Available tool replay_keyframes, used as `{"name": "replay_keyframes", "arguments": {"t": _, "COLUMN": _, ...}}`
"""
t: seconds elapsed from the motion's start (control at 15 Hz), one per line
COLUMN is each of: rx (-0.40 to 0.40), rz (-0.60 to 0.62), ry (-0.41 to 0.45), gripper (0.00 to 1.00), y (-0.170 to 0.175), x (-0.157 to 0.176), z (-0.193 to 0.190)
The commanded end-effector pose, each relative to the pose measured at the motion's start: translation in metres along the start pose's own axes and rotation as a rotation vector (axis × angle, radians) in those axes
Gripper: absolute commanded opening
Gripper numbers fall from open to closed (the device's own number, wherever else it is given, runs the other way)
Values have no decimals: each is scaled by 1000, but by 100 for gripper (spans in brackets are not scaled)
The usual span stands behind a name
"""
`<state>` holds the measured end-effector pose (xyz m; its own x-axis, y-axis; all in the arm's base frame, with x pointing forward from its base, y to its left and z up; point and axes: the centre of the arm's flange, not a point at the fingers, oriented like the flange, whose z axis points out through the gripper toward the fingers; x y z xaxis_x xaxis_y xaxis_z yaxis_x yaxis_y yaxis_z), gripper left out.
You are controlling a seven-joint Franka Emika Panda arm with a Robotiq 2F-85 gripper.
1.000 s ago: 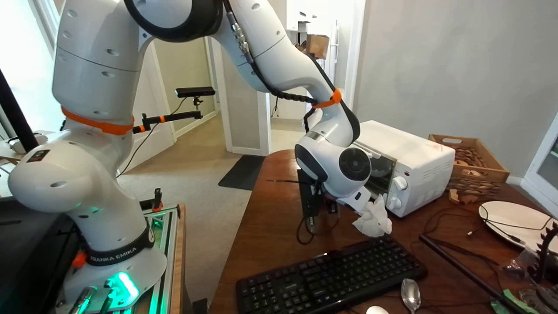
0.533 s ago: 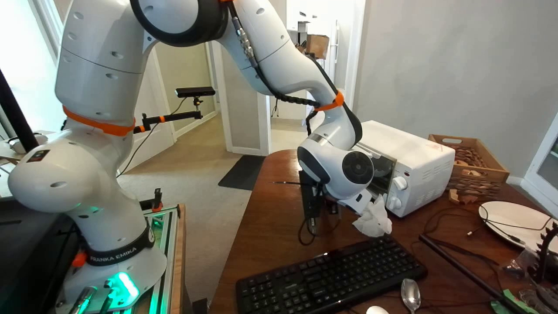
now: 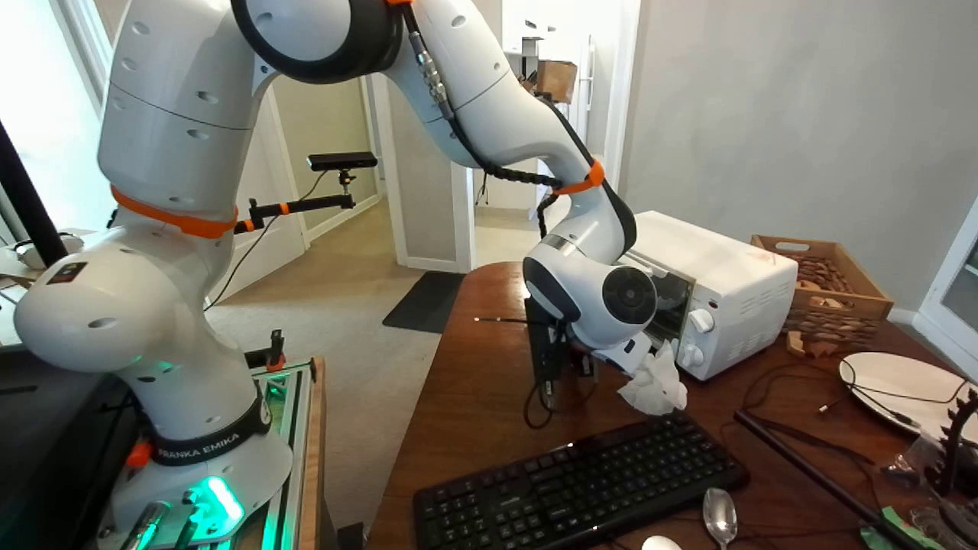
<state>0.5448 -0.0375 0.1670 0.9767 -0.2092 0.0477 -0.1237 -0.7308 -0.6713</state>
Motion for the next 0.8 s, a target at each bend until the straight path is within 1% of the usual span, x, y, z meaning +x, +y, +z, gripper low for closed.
{"name": "replay_keyframes", "arguments": {"t": 0.0, "rx": 28, "rz": 9, "ry": -19, "gripper": 39, "y": 3, "x": 7, "z": 8}}
{"name": "replay_keyframes", "arguments": {"t": 0.07, "rx": 29, "rz": 10, "ry": -23, "gripper": 27, "y": 3, "x": 8, "z": 9}}
{"name": "replay_keyframes", "arguments": {"t": 0.13, "rx": 34, "rz": 11, "ry": -27, "gripper": 20, "y": 3, "x": 10, "z": 11}}
{"name": "replay_keyframes", "arguments": {"t": 0.27, "rx": 45, "rz": 8, "ry": -37, "gripper": 17, "y": 1, "x": 14, "z": 14}}
{"name": "replay_keyframes", "arguments": {"t": 0.33, "rx": 49, "rz": 8, "ry": -40, "gripper": 18, "y": 1, "x": 16, "z": 16}}
{"name": "replay_keyframes", "arguments": {"t": 0.53, "rx": 55, "rz": 5, "ry": -52, "gripper": 27, "y": -1, "x": 23, "z": 23}}
{"name": "replay_keyframes", "arguments": {"t": 0.6, "rx": 60, "rz": 3, "ry": -58, "gripper": 38, "y": -2, "x": 26, "z": 26}}
{"name": "replay_keyframes", "arguments": {"t": 0.67, "rx": 66, "rz": 1, "ry": -63, "gripper": 48, "y": -4, "x": 28, "z": 29}}
{"name": "replay_keyframes", "arguments": {"t": 0.73, "rx": 69, "rz": -1, "ry": -67, "gripper": 54, "y": -5, "x": 31, "z": 32}}
